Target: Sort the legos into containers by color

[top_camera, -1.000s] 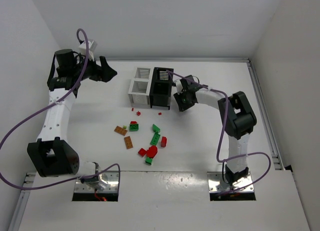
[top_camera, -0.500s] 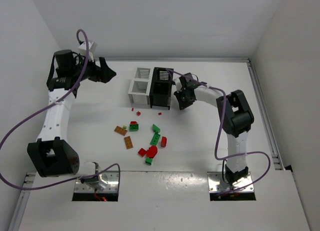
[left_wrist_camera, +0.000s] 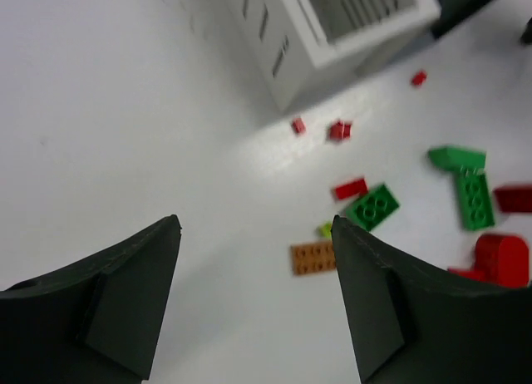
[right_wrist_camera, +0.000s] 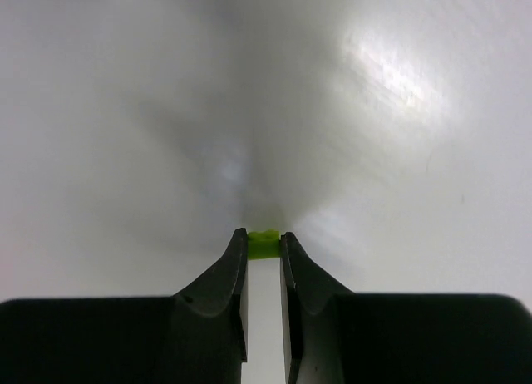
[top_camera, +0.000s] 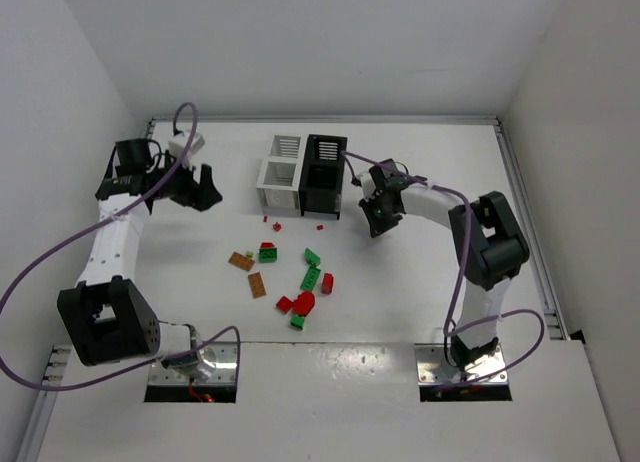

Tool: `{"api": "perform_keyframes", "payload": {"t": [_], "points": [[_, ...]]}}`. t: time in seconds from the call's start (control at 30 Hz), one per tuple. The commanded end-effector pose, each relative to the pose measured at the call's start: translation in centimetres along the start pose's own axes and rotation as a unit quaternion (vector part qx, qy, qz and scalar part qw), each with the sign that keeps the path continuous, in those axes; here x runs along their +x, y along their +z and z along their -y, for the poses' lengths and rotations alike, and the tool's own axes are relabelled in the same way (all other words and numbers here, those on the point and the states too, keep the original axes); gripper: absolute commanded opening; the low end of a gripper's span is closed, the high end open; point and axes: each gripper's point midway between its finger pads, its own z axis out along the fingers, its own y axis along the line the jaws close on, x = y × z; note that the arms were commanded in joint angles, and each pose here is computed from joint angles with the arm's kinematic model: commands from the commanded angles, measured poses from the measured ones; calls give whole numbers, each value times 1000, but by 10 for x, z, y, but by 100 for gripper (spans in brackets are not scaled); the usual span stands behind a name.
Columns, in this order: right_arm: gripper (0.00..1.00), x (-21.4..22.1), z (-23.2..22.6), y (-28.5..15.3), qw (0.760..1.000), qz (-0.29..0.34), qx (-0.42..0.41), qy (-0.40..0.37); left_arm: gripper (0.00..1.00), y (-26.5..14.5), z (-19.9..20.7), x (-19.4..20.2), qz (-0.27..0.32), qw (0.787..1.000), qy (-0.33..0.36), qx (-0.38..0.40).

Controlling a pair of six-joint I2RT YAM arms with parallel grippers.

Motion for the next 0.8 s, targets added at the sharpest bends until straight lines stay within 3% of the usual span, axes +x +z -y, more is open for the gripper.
{"api": "perform_keyframes", "payload": {"t": [0.0,0.23,0.43,0.77], "points": [[0,-4,-2,-37,1000,24,-9,-12,77,-3,17,58,-66,994,87,30],[0,-31,-11,-72,997,62,-36,-9,67,25,49,128,-160,973,146,79],[0,-42,-9,-79,996,75,-38,3,47,59,69,136,-183,973,115,80],[0,-40,-1,-77,997,70,-31,17,47,86,88,156,-214,973,76,37]]}}
